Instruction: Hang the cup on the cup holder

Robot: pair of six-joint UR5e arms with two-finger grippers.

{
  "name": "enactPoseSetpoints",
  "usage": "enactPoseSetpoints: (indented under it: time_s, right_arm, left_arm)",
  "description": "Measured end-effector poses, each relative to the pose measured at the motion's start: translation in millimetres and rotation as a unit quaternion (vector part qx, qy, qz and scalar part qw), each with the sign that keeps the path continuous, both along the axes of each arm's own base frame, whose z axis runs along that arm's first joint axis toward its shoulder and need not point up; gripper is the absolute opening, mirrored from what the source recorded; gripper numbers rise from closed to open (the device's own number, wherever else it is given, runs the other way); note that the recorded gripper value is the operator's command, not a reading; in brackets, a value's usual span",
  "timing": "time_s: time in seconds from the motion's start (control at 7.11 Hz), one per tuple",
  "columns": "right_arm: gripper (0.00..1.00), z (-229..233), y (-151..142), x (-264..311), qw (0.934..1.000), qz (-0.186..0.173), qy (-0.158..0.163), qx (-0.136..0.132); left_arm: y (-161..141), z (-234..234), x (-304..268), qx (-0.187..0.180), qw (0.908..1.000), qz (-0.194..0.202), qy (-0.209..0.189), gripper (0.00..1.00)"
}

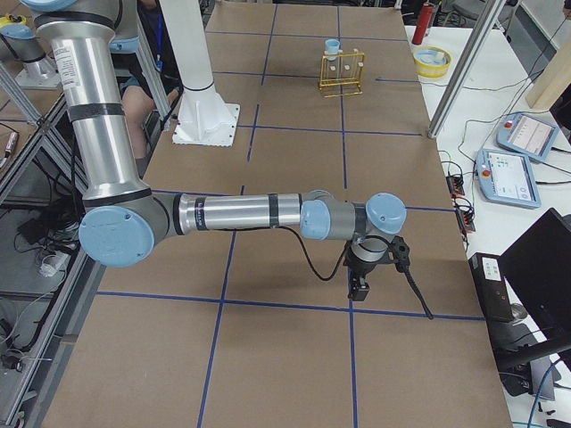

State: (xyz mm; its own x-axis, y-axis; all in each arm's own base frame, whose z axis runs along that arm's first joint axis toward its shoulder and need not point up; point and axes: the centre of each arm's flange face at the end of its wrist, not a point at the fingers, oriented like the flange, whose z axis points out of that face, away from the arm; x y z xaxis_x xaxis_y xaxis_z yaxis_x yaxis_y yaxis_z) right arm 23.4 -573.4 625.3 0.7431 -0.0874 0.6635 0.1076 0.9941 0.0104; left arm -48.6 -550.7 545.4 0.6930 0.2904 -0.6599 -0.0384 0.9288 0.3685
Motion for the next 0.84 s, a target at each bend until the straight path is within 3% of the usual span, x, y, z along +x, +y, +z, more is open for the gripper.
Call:
enactPoseSetpoints:
  time_s: [0.56,0.84]
  right_arm:
    - [1.0,0.0,0.0,0.0,1.0,0.0,0.0,0.0]
    - [1.0,0.0,0.0,0.0,1.0,0.0,0.0,0.0]
  left_arm:
    - [-3.2,-23.0,14.2,0.029,0.998,-0.052,0.022,1.0]
    - [2.7,-40.0,46.0,0.04,0.9947,-0.094,0.013,1.0]
